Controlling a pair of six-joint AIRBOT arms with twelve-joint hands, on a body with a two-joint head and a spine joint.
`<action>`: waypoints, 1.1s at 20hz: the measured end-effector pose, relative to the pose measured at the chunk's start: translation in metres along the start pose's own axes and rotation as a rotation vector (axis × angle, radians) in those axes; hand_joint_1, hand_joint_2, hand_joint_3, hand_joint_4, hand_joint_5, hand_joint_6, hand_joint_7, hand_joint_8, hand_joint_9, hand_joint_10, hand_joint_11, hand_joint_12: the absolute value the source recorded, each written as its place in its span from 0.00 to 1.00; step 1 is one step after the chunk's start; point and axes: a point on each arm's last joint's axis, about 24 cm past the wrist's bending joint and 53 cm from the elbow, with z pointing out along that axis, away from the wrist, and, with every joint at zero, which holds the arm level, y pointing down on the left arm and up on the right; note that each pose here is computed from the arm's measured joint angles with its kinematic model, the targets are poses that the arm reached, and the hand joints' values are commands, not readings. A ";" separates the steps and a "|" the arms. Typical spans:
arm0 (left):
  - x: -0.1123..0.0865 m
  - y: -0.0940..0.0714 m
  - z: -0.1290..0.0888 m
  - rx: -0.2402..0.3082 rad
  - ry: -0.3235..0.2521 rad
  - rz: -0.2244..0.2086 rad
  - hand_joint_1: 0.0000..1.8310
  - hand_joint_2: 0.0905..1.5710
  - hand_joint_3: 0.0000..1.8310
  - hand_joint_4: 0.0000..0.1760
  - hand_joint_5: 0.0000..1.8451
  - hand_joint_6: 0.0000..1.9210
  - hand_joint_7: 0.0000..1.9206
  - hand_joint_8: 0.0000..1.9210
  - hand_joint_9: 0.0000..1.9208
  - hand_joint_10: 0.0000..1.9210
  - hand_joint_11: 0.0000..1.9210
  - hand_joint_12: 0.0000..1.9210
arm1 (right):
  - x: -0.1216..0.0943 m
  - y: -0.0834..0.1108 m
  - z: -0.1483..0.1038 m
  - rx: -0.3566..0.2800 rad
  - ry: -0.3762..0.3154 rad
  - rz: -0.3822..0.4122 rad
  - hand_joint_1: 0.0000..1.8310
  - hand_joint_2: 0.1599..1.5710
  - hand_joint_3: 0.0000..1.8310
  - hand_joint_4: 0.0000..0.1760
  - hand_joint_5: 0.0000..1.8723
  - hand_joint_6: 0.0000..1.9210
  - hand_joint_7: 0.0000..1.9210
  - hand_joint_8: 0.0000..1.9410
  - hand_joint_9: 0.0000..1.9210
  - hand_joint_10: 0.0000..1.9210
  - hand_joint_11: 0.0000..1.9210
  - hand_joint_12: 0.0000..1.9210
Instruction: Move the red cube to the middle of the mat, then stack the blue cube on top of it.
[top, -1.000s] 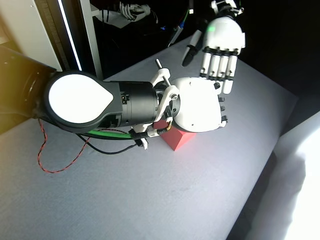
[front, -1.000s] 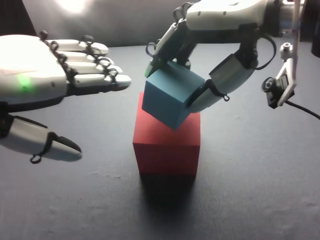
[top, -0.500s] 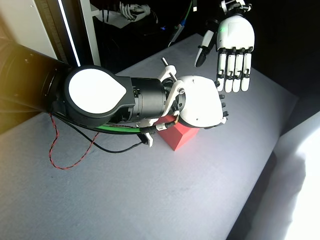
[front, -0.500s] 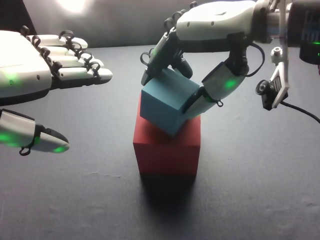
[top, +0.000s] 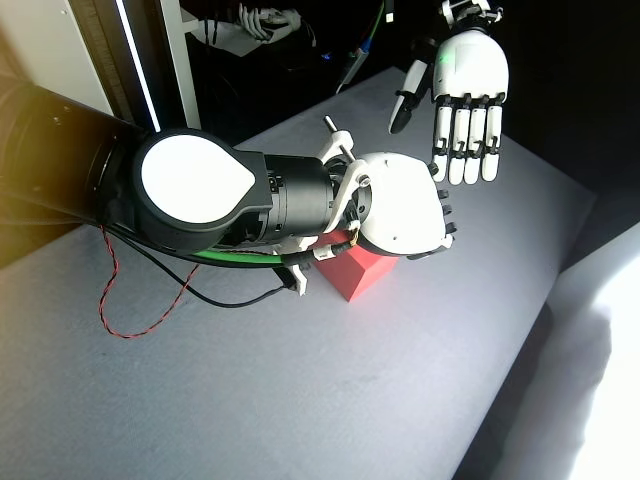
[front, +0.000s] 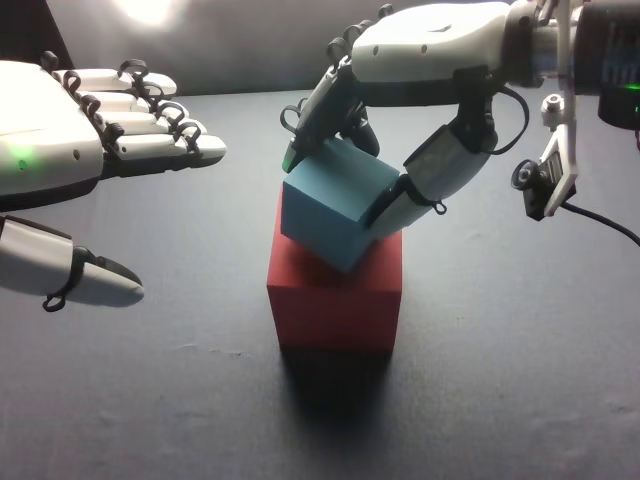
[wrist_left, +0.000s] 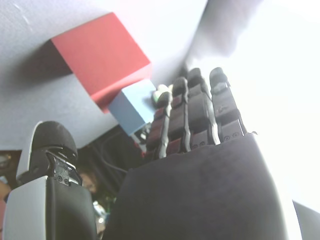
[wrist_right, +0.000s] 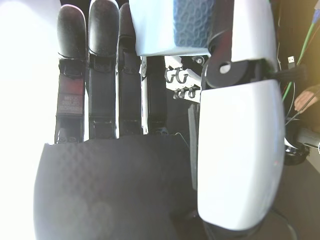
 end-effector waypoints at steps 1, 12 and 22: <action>0.000 0.000 0.000 0.000 0.000 0.000 0.17 0.72 0.00 0.00 0.03 0.00 0.05 0.00 0.05 0.00 0.01 0.01 | 0.001 0.000 0.000 0.000 0.001 0.002 0.75 0.68 0.00 0.00 0.51 0.44 0.54 0.55 0.43 0.64 0.28 0.64; -0.004 -0.001 0.000 0.004 -0.010 -0.001 0.17 0.73 0.00 0.00 0.03 0.00 0.05 0.00 0.05 0.00 0.01 0.01 | 0.009 -0.009 -0.001 0.021 0.019 -0.016 0.35 0.52 0.00 0.00 0.18 0.00 0.22 0.00 0.21 0.01 0.00 0.51; -0.002 -0.004 0.001 0.008 -0.008 -0.001 0.19 0.72 0.00 0.00 0.03 0.01 0.04 0.00 0.05 0.00 0.01 0.00 | 0.000 -0.001 -0.012 -0.015 0.014 -0.027 0.39 0.44 0.00 0.00 0.07 0.00 0.09 0.00 0.10 0.00 0.00 0.30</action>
